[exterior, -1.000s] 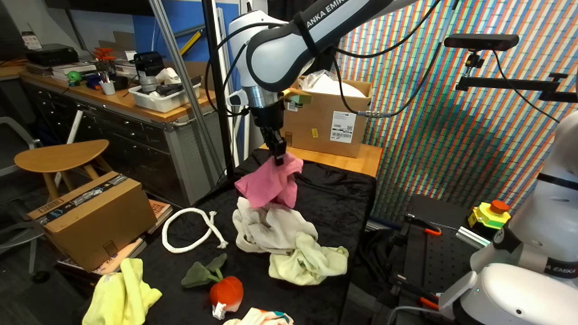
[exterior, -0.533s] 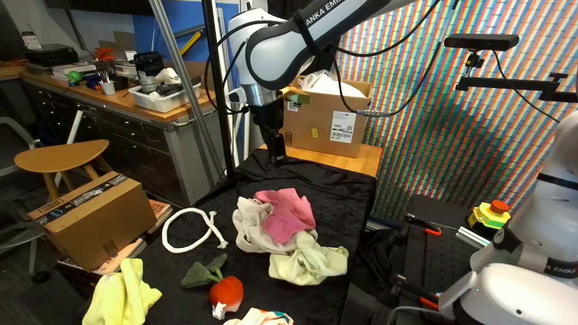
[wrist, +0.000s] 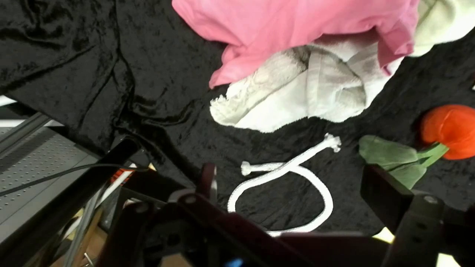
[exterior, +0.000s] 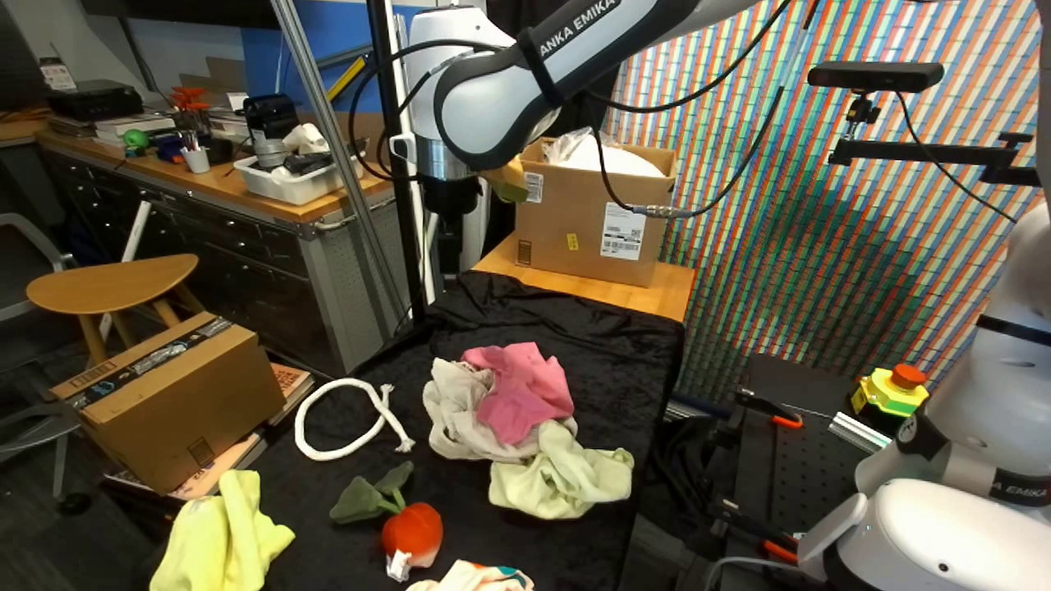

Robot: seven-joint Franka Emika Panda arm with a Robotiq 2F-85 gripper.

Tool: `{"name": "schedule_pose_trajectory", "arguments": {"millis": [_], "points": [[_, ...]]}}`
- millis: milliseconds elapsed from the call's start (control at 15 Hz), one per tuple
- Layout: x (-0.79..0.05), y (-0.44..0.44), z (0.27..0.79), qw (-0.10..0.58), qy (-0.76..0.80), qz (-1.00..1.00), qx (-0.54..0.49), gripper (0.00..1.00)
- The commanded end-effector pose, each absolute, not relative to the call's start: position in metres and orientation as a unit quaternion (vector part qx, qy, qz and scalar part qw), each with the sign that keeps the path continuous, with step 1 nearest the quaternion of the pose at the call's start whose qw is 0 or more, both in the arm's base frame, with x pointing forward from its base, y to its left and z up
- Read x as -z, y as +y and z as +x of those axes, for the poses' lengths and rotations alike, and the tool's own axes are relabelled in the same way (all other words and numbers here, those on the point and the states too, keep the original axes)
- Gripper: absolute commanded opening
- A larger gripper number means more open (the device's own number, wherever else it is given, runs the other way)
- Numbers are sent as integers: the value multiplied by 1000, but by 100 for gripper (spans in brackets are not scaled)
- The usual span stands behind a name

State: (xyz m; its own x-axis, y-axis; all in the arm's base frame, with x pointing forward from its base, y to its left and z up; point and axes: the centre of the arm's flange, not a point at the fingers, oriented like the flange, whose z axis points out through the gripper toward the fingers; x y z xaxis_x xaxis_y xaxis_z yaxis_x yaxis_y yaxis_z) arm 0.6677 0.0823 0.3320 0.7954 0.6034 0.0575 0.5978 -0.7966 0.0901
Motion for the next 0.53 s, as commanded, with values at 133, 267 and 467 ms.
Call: {"name": "schedule_pose_trajectory", "arguments": {"millis": [133,267,467], "points": [[-324,121,694,93,317,942,-63,100],[-321,144,696,117,330,935,-51,100],[-322,183,691,128,355,925,-40,100]]}}
